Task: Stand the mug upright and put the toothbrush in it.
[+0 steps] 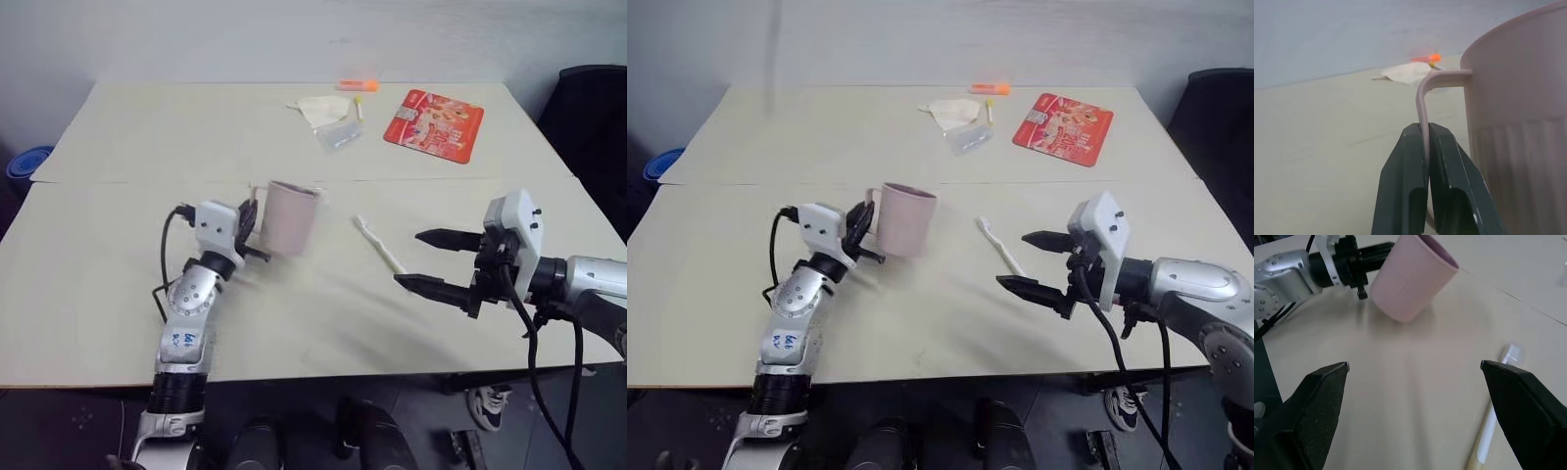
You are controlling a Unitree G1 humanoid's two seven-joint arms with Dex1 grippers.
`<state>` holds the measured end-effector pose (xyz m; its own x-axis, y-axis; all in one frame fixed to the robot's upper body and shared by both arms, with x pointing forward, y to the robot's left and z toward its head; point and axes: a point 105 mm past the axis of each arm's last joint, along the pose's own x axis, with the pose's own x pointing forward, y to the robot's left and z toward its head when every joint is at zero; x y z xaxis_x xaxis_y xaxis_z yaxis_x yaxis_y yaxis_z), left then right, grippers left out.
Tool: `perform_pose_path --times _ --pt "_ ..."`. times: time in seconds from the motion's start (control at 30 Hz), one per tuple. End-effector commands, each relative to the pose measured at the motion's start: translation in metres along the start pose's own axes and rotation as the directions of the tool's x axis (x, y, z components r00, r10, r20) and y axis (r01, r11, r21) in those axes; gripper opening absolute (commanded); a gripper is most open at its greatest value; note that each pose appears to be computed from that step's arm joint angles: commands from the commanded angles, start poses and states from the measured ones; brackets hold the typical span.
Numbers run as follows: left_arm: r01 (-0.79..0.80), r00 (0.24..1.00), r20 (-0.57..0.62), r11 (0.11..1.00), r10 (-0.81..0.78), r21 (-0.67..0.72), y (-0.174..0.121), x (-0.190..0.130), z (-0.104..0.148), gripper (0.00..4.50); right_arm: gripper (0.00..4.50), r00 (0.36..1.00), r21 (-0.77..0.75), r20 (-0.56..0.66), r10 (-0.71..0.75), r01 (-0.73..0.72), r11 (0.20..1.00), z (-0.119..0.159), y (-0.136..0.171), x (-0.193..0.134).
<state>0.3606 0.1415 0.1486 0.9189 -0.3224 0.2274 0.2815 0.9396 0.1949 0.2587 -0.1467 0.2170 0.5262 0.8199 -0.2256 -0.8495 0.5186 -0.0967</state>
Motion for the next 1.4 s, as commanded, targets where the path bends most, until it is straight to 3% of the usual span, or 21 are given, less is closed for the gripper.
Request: perform_pose_path --times 0.03,0.23,0.5,0.77,0.9,1.0,1.1,1.23,1.4 --pt "-0.014 0.998 0.056 0.999 0.012 0.029 0.000 -0.004 0.006 0.01 4.50 1.000 -0.015 0.009 -0.003 0.003 1.000 0.005 -0.002 -0.001" --pt "0.024 0.999 0.035 0.997 -0.027 0.078 -0.003 -0.017 -0.004 0.01 4.50 1.000 -0.013 0.004 0.014 -0.014 1.000 0.004 -0.004 0.003" --pt "0.098 0.995 0.012 0.989 -0.100 0.106 -0.003 -0.035 -0.006 2.23 4.50 0.999 0.007 -0.009 0.040 -0.040 0.999 -0.003 -0.004 0.007" --pt "0.127 0.989 -0.095 0.985 -0.117 0.115 0.016 -0.058 -0.012 4.48 4.50 0.998 0.013 -0.005 0.055 -0.054 0.998 -0.007 -0.004 0.015" --pt "0.146 0.980 -0.154 0.983 -0.129 0.108 0.028 -0.068 -0.009 4.48 4.50 1.000 0.016 -0.026 0.008 -0.008 1.000 -0.012 -0.014 0.024" --pt "0.272 0.936 -0.237 0.962 -0.260 0.020 0.028 -0.091 0.000 4.48 4.50 0.996 0.017 -0.064 -0.057 0.058 0.998 -0.018 -0.024 0.032" --pt "0.487 0.810 -0.325 0.869 -0.489 -0.093 0.025 -0.120 0.020 4.48 4.50 0.988 0.027 -0.104 -0.112 0.116 0.993 -0.022 -0.032 0.043" --pt "0.676 0.597 -0.480 0.725 -0.643 -0.132 0.053 -0.148 0.054 4.48 4.50 0.972 0.036 -0.143 -0.189 0.196 0.980 -0.025 -0.047 0.062" --pt "0.754 0.530 -0.471 0.646 -0.705 -0.118 0.076 -0.135 0.113 4.48 4.50 0.942 0.049 -0.224 -0.249 0.266 0.963 -0.035 -0.066 0.090"
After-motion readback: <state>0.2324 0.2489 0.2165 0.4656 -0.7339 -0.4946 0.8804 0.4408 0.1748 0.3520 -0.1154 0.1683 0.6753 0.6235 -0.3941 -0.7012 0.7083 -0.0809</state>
